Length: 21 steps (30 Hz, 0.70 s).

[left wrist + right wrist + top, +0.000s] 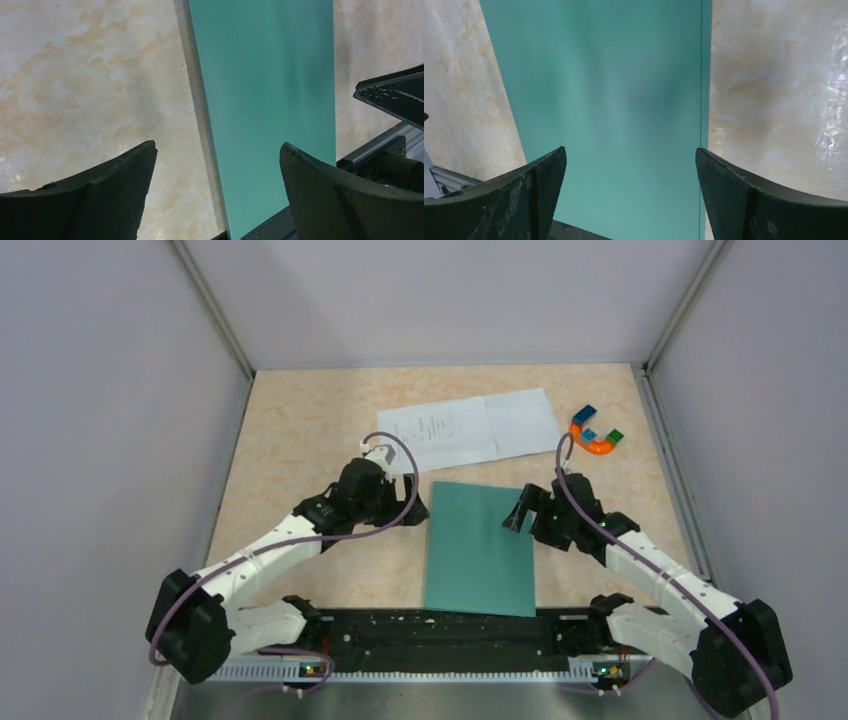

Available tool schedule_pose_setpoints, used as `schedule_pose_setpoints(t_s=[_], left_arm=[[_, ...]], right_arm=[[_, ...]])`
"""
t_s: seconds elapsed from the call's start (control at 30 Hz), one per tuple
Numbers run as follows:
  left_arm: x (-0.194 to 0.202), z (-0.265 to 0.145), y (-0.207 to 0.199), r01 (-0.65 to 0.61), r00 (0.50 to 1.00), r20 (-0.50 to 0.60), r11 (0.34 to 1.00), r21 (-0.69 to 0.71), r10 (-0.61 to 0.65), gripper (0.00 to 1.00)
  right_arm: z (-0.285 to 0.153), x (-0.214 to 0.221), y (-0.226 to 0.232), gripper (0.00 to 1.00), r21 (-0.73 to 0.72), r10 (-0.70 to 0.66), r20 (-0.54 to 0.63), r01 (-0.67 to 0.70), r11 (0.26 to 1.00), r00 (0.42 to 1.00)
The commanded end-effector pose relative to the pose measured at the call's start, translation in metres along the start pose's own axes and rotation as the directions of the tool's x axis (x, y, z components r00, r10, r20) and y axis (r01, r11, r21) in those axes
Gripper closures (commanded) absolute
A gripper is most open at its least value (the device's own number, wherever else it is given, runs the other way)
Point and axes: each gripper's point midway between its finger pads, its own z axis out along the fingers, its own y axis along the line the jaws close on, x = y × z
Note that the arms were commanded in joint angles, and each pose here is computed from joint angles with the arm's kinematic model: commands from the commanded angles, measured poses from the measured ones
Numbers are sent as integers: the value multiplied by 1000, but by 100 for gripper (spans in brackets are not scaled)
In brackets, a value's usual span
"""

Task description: Put the files into the folder

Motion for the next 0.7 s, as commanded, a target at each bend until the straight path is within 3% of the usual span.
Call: schedule_pose_setpoints(t_s=[0.0, 0.67], left_arm=[[2, 9, -19, 30, 1000, 0, 996, 79, -30, 2], [34, 36, 14, 21, 992, -125, 998, -65, -29, 5]], right_arm=[[0, 9, 7, 1, -36, 35, 20, -34, 999, 999], [44, 16, 15, 1, -91, 29, 19, -27, 995, 999]])
